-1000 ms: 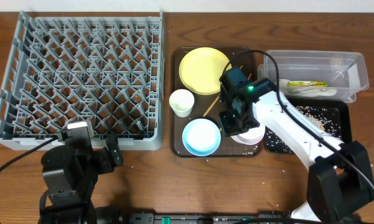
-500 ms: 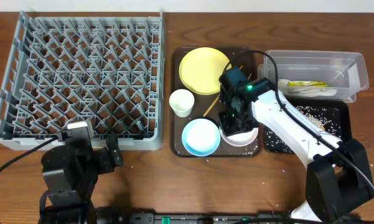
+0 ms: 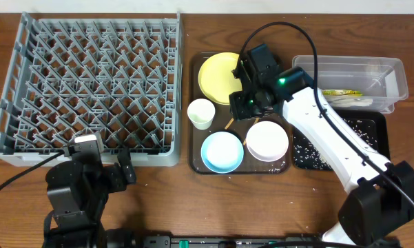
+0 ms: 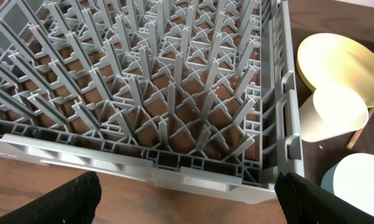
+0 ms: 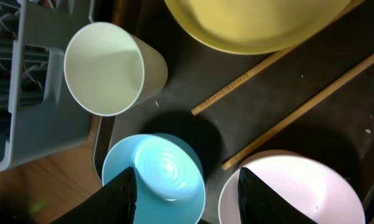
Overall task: Sort waste into correct bins and load items into the dishwasher
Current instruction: 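Carry the pink bowl back and set it on the brown tray, then move the right gripper to the white cup and grasp it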
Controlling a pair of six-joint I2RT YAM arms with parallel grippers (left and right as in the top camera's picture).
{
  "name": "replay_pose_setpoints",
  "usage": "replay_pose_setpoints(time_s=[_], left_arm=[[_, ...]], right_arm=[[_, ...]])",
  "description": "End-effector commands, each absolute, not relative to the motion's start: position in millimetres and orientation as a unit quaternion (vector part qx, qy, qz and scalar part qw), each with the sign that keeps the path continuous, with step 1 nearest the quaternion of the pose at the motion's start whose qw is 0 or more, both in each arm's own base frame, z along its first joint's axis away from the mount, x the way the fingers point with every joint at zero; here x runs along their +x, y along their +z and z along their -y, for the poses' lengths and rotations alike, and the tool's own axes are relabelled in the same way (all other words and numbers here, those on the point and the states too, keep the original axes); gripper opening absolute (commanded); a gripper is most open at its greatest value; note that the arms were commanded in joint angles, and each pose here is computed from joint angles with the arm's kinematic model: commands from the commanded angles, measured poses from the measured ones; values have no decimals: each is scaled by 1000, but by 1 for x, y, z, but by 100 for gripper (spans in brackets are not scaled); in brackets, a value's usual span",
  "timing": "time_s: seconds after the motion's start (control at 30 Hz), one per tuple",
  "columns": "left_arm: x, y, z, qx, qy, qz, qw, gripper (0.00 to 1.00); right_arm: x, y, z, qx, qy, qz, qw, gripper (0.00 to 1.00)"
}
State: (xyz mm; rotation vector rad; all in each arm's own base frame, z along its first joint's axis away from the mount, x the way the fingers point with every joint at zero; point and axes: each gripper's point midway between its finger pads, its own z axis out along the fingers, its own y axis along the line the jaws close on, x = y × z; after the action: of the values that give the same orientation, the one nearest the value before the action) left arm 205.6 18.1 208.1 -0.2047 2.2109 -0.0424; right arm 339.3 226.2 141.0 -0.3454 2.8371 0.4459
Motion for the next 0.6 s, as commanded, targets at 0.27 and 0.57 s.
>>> replay_pose_setpoints(time_s=[0.27, 0.57], left_arm=[[206, 216, -17, -78, -17, -888, 452, 93], [206, 216, -17, -78, -17, -888, 452, 93]], right_arm=[[313, 82, -242, -174, 113, -978, 38, 48], [308, 48, -239, -174, 85, -981, -1, 43]])
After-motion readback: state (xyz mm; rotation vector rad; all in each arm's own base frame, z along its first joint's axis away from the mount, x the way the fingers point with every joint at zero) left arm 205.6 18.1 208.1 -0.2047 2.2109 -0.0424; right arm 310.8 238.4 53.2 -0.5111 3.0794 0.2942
